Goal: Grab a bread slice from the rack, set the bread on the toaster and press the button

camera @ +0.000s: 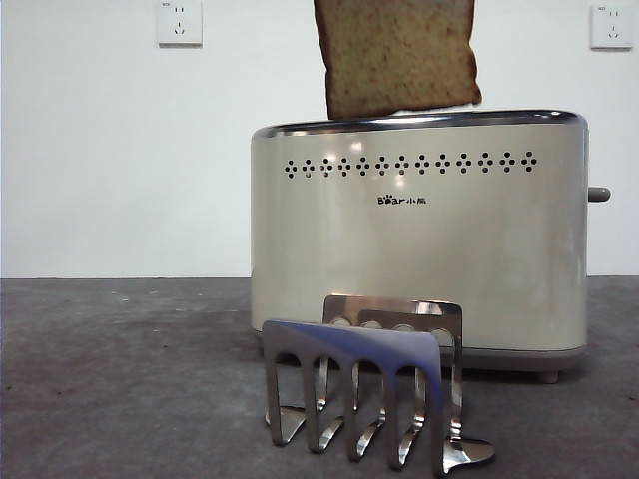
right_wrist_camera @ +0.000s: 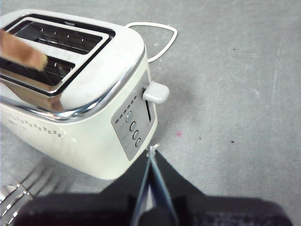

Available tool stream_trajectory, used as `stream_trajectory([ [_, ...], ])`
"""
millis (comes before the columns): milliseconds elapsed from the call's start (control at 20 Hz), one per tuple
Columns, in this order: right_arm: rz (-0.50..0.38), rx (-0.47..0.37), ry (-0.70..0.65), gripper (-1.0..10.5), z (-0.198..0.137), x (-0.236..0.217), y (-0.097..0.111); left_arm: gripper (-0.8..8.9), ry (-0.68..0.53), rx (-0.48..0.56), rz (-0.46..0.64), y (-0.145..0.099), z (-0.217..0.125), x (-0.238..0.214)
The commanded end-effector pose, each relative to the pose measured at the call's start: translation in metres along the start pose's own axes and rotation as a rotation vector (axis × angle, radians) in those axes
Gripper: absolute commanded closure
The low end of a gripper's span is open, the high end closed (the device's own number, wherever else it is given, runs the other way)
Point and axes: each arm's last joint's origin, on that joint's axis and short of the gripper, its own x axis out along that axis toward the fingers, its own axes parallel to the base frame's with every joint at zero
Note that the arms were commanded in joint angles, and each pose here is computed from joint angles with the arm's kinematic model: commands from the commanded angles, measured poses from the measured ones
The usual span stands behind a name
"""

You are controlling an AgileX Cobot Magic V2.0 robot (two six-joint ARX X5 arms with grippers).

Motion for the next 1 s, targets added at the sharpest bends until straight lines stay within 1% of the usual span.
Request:
stream_trajectory([
  [50,0.004,-0.003,-0.006,9.5,0.001,-0.001,0.000,8.23,0.008,0.018,-0.022,0.000,0.002,0.012],
  [250,0.003,-0.004,-0.006,9.5,0.001,-0.001,0.000,8.23,-0.011,0.022,-0.046,0.002,0.002,0.024],
  [550,0.004,-0.004,-0.006,9.5,0.001,-0.001,0.000,8.23,0.007,-0.002,-0.069,0.010,-0.008,0.042],
  [750,0.004,-0.004,-0.006,9.5,0.001,-0.001,0.000,8.23,-0.023,-0.016,-0.086,0.013,-0.011,0.050],
  [1000,0.004,-0.003,-0.004,9.5,0.001,-0.001,0.000,8.23,0.000,-0.015,-0.116,0.012,-0.011,0.065],
])
